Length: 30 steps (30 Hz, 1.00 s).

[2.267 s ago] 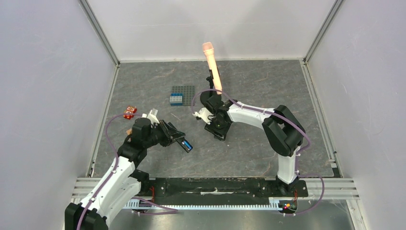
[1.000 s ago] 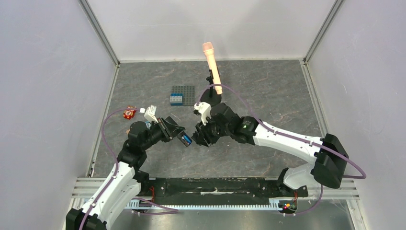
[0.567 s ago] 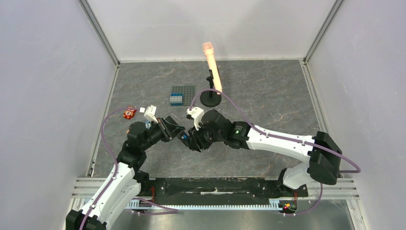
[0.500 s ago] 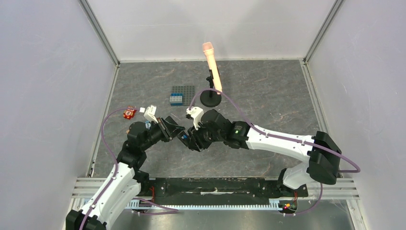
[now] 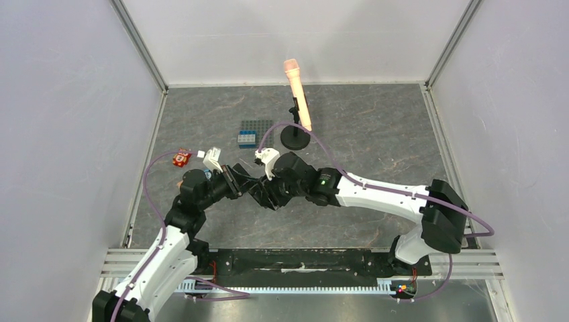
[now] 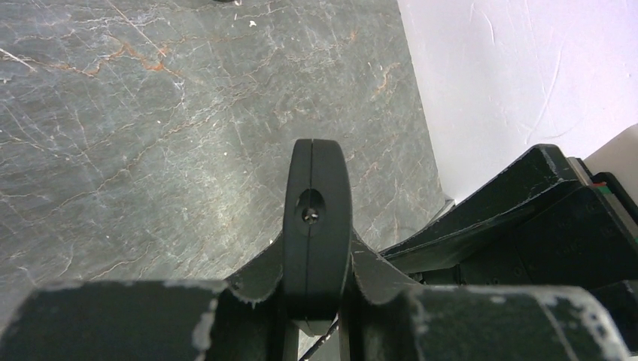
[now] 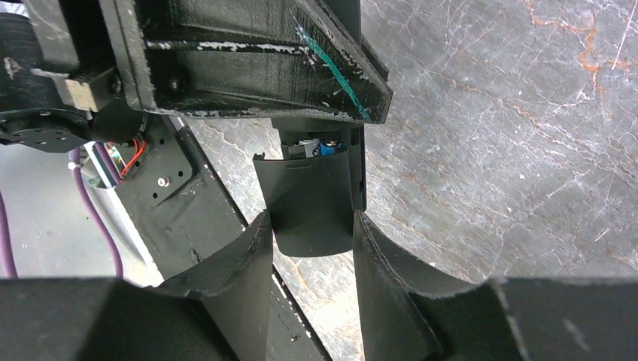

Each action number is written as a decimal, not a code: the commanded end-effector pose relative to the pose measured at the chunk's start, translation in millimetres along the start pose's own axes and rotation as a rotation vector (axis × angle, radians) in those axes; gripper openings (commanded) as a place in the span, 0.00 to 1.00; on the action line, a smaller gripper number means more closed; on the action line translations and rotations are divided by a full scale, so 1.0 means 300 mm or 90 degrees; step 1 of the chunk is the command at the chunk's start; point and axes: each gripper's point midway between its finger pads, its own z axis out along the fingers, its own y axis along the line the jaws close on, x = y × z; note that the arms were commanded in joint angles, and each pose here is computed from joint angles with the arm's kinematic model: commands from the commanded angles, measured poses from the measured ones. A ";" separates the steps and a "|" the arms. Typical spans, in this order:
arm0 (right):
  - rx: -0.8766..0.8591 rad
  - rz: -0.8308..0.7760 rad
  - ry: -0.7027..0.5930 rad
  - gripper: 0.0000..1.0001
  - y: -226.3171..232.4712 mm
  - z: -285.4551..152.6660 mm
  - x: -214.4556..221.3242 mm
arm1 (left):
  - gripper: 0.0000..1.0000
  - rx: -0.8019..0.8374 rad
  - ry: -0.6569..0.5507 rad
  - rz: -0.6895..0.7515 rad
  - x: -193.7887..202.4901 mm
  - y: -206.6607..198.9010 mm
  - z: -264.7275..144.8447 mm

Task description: Load the batteries into the remote control

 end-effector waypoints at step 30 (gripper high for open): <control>0.024 0.021 0.017 0.35 0.002 0.049 -0.021 | 0.02 0.029 -0.024 0.038 -0.064 -0.080 -0.018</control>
